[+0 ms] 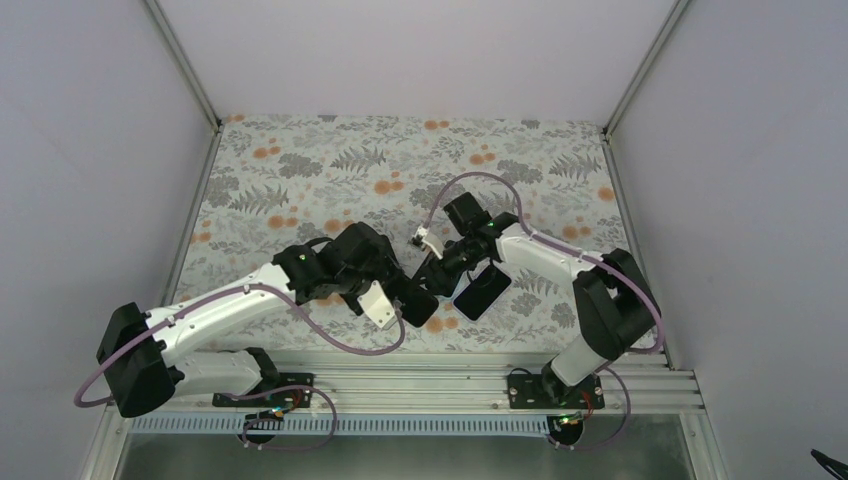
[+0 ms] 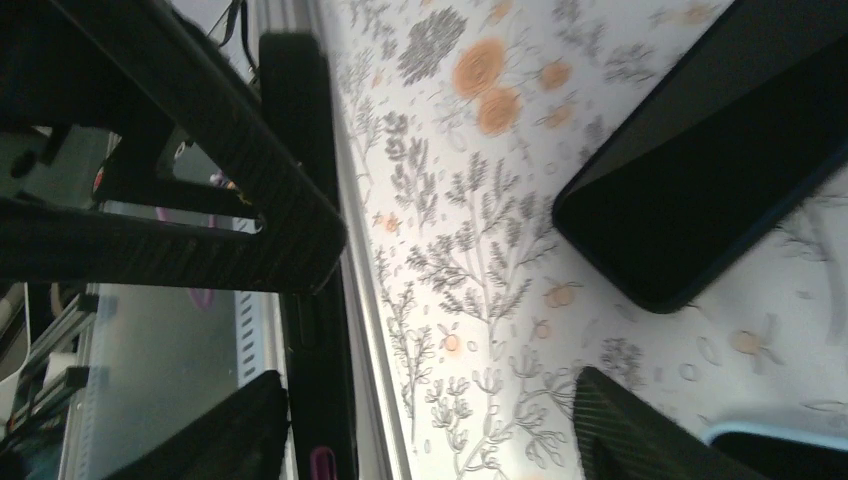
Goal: Take the phone out of the phone case
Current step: Adjust the phone, then remove the phone case from the phone.
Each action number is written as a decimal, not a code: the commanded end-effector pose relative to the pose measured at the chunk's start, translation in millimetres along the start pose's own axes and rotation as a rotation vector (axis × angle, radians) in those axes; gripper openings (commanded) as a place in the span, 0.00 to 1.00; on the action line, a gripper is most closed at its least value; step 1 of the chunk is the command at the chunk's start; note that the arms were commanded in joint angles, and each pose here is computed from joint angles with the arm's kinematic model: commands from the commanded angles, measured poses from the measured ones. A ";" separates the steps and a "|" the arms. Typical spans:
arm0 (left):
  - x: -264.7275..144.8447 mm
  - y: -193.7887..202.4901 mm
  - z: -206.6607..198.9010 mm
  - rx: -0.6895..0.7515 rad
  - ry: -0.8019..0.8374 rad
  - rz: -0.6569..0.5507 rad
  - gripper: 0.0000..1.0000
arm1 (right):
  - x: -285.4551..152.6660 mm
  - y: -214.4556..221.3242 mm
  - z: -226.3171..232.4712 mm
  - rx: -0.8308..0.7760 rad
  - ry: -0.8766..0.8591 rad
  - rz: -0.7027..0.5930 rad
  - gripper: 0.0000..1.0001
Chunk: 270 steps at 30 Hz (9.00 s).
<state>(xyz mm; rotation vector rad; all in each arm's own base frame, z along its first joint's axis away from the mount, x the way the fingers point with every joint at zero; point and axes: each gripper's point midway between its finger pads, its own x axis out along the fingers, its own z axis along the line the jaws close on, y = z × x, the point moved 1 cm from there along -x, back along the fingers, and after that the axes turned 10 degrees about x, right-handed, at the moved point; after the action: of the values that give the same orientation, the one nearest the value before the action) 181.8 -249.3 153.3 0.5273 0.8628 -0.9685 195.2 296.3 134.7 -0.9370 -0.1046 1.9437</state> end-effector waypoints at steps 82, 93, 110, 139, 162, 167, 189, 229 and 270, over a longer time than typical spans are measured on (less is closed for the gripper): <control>-192.7 78.5 222.7 -1.373 -0.268 -1.155 0.99 | -260.0 -188.4 150.8 -0.271 -0.315 -0.783 0.04; -169.0 68.5 235.4 -1.407 -0.210 -1.196 0.71 | -252.8 -187.6 131.7 -0.144 -0.335 -0.814 0.04; -150.4 69.0 235.7 -1.472 -0.167 -1.230 0.17 | -250.5 -184.0 126.7 -0.090 -0.398 -0.835 0.04; -146.7 62.3 211.5 -1.355 -0.131 -1.067 0.02 | -228.0 -170.6 102.5 -0.169 -0.142 -0.682 0.23; -147.9 70.2 205.6 -1.317 -0.118 -1.035 0.43 | -231.0 -168.2 118.9 -0.207 -0.224 -0.615 0.04; -155.6 67.8 194.1 -1.277 -0.119 -1.069 0.47 | -238.1 -164.1 126.8 -0.220 -0.278 -0.598 0.04; -151.8 55.8 178.6 -1.289 -0.110 -1.094 0.47 | -244.3 -162.1 108.2 0.038 -0.370 -0.630 0.04; -107.4 67.3 180.5 -1.432 -0.090 -1.022 0.32 | -249.1 -153.2 127.2 -0.026 -0.389 -0.606 0.04; -91.5 87.4 169.7 -1.530 -0.110 -1.001 0.28 | -248.5 -139.3 142.4 -0.009 -0.449 -0.597 0.04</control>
<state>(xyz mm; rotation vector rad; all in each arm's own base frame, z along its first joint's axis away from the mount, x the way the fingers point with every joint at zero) 270.8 -289.0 352.1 -1.2949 1.5408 -1.0178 301.9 222.5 406.0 -0.3380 -0.4838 1.5098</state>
